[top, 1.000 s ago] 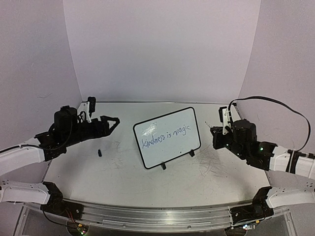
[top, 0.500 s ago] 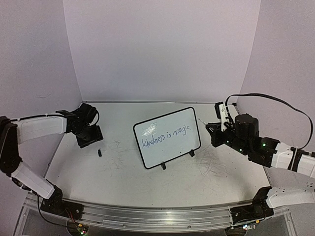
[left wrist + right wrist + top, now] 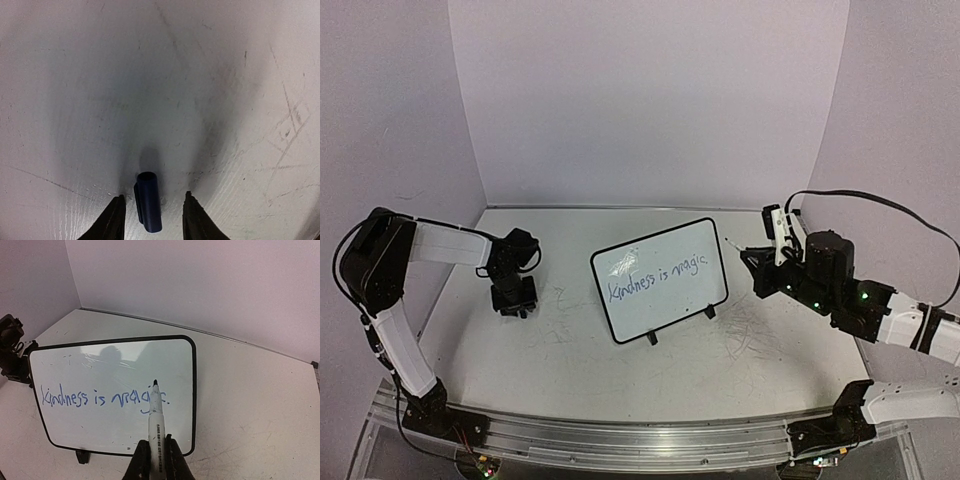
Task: Write a sentence on the whiteboard
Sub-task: Pick up the pen cap from the center of the board, then insert the whiteboard marker without the cap into the pen cap.
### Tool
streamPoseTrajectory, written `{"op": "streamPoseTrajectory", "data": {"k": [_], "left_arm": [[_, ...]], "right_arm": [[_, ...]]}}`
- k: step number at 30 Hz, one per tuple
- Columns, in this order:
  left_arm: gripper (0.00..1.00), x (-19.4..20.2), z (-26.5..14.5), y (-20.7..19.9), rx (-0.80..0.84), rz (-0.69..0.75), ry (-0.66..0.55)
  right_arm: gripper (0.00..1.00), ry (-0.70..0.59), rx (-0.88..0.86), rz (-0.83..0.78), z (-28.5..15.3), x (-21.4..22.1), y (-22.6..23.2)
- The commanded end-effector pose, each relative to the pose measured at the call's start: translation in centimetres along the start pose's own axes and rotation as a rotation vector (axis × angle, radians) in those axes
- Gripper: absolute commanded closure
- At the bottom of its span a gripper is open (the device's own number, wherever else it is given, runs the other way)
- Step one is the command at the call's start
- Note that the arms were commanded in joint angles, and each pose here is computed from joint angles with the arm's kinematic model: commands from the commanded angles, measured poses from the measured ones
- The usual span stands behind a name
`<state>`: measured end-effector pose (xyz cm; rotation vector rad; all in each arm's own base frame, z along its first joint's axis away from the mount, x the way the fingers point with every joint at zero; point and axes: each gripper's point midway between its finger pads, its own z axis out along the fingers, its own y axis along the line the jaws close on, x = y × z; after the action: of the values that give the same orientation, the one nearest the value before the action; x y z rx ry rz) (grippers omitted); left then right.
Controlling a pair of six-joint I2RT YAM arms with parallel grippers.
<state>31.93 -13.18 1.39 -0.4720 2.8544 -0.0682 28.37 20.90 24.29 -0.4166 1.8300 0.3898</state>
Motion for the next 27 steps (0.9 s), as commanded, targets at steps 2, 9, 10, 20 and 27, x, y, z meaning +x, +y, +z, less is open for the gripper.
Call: {"op": "streamPoseTrajectory", "data": {"k": [2, 9, 10, 20, 27], "left_arm": [[0.69, 0.6, 0.6, 0.1, -0.048, 0.053, -0.017], [0.88, 0.6, 0.2, 0.5, -0.085, 0.103, -0.065], [0.9, 0.3, -0.3, 0.6, -0.087, 0.106, -0.084], [0.95, -7.7, -18.0, -3.4, 0.168, 0.23, -0.558], [0.95, -1.9, -34.1, -12.6, 0.508, 0.839, -0.927]], "right_arm": [[1.0, -0.024, 0.001, 0.002, 0.0, -1.5, 0.1], [1.0, -0.052, 0.045, 0.0, -1.0, -3.5, -0.7], [1.0, -0.057, 0.049, -0.001, -1.2, -3.9, -0.8], [1.0, 0.008, -0.085, 0.027, -1.6, -7.2, 2.0], [1.0, 0.071, -0.352, 0.106, -1.6, -9.6, 7.5]]}}
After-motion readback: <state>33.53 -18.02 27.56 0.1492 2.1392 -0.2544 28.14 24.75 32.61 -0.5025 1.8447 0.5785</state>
